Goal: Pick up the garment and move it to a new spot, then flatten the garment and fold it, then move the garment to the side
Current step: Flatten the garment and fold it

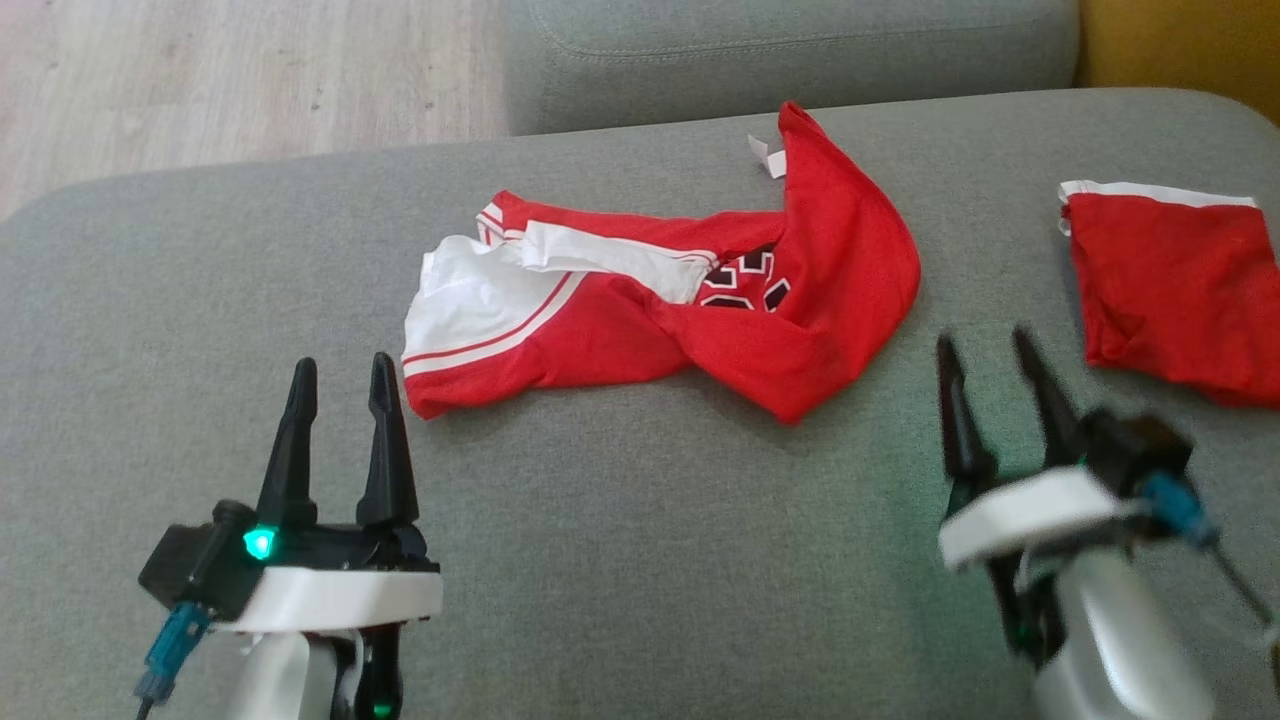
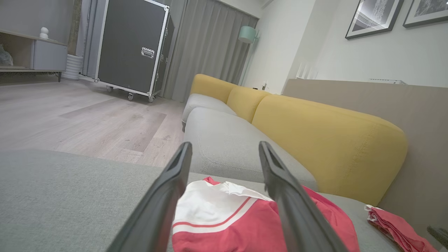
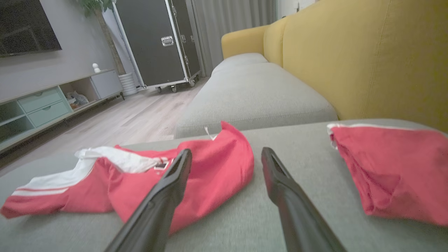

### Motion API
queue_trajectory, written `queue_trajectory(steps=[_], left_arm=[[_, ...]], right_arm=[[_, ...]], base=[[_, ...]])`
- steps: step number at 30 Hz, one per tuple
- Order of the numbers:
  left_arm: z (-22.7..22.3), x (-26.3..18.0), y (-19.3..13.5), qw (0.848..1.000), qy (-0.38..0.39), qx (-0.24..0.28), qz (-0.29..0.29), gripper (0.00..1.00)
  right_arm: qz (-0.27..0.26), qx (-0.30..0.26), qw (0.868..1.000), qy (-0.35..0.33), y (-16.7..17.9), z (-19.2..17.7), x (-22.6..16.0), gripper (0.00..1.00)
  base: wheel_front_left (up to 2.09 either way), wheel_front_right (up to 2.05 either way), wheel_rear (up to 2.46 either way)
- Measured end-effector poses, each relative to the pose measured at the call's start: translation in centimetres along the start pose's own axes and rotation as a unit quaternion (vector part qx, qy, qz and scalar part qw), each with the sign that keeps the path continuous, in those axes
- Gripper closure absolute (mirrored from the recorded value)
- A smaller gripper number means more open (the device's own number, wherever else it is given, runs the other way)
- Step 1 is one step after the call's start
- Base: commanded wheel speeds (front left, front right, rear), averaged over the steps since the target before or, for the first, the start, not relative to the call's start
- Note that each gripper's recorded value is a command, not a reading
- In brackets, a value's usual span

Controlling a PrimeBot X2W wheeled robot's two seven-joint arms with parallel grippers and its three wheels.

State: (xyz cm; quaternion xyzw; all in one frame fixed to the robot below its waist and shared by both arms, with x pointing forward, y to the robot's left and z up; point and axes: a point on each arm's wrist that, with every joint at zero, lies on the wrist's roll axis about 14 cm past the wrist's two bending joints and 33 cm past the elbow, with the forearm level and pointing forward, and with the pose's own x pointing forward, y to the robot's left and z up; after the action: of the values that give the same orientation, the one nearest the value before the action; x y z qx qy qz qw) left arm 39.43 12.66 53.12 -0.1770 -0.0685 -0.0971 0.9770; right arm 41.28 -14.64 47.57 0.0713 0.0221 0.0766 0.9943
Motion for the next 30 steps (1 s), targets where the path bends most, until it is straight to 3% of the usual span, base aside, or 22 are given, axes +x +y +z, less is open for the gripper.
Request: queue_trajectory(steps=[9,14,26,30], left_arm=[[-0.8,0.1,0.2,1.000,0.011,0.002,0.002,0.00],[-1.3,-0.2,1.1,1.000,0.019,0.004,0.014,0.00],[-1.7,-1.1,3.2,0.998,0.029,0.012,0.047,0.00],[-1.7,-1.3,3.6,0.998,0.031,0.013,0.053,0.00]], right_arm=[[0.020,-0.025,0.999,0.020,1.2,-1.6,-0.9,0.00],[0.049,-0.059,0.994,0.084,2.5,-4.7,0.2,0.00],[-0.008,0.093,0.978,0.187,1.5,-9.5,3.8,0.00],[-0.013,0.119,0.972,0.203,2.0,-10.2,4.6,0.00]], base=[[0.00,0.00,0.00],[0.00,0.00,0.00],[0.00,0.00,0.00],[0.00,0.00,0.00]])
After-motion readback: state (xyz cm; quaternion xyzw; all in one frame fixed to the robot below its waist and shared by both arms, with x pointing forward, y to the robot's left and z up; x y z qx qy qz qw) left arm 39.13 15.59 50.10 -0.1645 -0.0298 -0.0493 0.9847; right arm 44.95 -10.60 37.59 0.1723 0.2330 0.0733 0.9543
